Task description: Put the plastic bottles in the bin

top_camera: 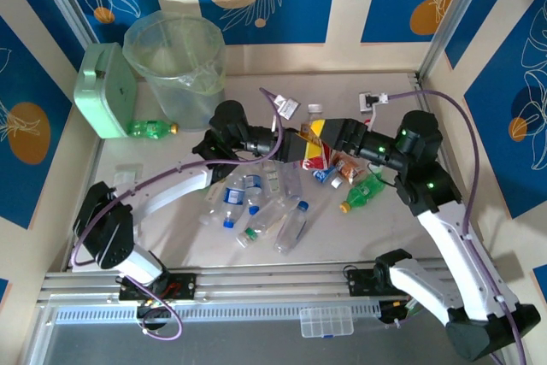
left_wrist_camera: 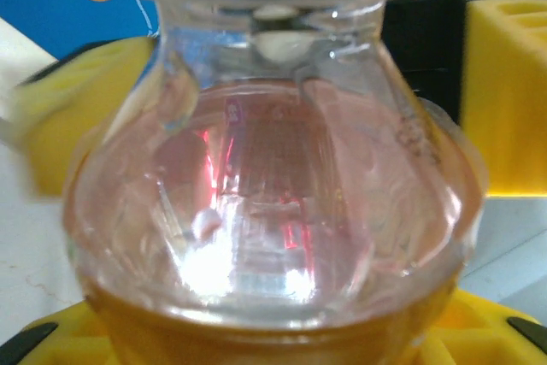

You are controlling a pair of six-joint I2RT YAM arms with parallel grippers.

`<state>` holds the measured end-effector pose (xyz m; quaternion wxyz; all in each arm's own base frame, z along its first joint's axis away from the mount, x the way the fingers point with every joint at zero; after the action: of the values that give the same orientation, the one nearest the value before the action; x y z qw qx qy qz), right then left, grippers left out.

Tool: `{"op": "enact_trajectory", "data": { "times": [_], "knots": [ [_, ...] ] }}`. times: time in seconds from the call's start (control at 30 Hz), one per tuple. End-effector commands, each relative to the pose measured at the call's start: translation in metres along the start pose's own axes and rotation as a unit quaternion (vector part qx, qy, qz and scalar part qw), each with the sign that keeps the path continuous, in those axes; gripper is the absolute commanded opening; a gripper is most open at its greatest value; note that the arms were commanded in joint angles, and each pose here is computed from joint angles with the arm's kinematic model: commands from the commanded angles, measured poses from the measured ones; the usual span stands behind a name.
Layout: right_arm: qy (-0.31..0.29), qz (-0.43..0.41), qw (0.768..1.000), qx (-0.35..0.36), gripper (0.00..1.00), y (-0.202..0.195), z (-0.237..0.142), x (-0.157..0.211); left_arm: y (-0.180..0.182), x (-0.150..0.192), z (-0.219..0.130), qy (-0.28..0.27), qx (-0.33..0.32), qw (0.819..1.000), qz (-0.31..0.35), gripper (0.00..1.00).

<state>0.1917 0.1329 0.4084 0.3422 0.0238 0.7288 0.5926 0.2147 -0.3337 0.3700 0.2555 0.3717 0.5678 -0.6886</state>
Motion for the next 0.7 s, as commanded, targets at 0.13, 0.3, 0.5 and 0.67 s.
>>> {"op": "enact_trajectory", "data": {
  "times": [0.13,0.3,0.5,0.67],
  "knots": [
    [-0.106,-0.073,0.990,0.063,0.99,0.017,-0.043,-0.001,0.002,-0.044,-0.045,-0.085,-0.234,0.965,0.085,0.27],
    [-0.093,-0.089,0.989,0.074,0.99,0.014,-0.046,0.004,0.017,-0.080,-0.081,-0.157,-0.328,0.929,0.067,0.25],
    [-0.090,-0.093,0.988,0.089,0.99,0.012,-0.046,0.004,0.040,-0.127,-0.126,-0.240,-0.437,0.867,0.018,0.12],
    [-0.075,-0.101,0.987,0.101,0.99,0.011,-0.044,0.004,0.062,-0.165,-0.165,-0.332,-0.439,0.835,0.015,0.12]
  ]
}}
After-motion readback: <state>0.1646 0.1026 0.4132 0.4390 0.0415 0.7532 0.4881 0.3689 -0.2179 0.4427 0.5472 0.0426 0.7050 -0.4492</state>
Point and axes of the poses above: each hand's point on the last joint's axis, 136 mm out from that joint toward the fingers, its own z axis out along the fingers, its own y axis along the line the jaws close on, x = y × z, the point moved 7 cm from there along -z, back along the fingers, and after that the axes turned 11 degrees about z, right-handed, at the moved point
